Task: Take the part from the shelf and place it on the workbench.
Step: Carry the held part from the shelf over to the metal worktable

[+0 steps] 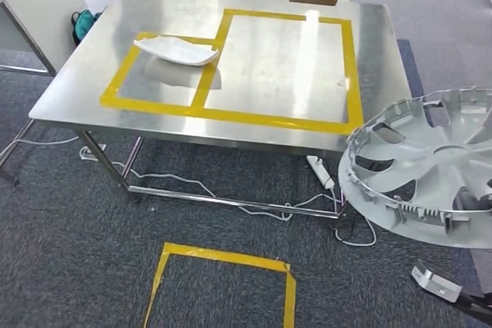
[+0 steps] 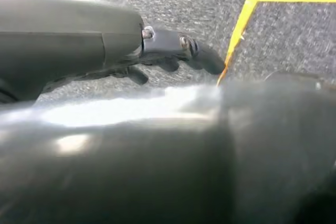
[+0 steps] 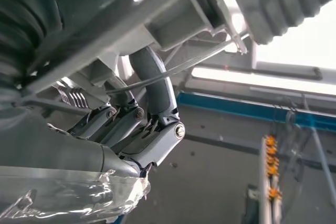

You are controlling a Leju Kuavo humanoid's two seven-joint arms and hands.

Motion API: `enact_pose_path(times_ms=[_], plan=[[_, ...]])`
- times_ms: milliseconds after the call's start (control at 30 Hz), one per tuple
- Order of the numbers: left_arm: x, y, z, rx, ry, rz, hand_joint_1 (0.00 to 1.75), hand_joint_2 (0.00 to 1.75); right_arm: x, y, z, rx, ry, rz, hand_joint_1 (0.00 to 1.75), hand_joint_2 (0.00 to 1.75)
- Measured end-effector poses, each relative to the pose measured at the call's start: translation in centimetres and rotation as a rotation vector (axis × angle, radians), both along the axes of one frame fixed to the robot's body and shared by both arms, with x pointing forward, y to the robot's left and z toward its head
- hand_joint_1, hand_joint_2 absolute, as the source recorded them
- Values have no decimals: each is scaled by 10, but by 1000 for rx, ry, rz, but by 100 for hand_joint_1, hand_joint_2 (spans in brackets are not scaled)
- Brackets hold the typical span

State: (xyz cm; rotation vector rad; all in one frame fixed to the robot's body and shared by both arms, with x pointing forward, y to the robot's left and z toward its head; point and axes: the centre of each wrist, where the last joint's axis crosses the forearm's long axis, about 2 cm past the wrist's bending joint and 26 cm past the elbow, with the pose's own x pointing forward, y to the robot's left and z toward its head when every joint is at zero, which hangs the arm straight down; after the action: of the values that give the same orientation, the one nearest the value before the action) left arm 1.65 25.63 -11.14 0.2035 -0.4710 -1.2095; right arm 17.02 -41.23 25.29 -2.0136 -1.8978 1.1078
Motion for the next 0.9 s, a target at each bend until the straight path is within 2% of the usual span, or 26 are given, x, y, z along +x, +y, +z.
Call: enact_pose_path(times_ms=[900], plan=[[4, 1, 0, 7, -1, -38, 0, 0, 7, 6, 0, -3, -10, 15, 175, 175]])
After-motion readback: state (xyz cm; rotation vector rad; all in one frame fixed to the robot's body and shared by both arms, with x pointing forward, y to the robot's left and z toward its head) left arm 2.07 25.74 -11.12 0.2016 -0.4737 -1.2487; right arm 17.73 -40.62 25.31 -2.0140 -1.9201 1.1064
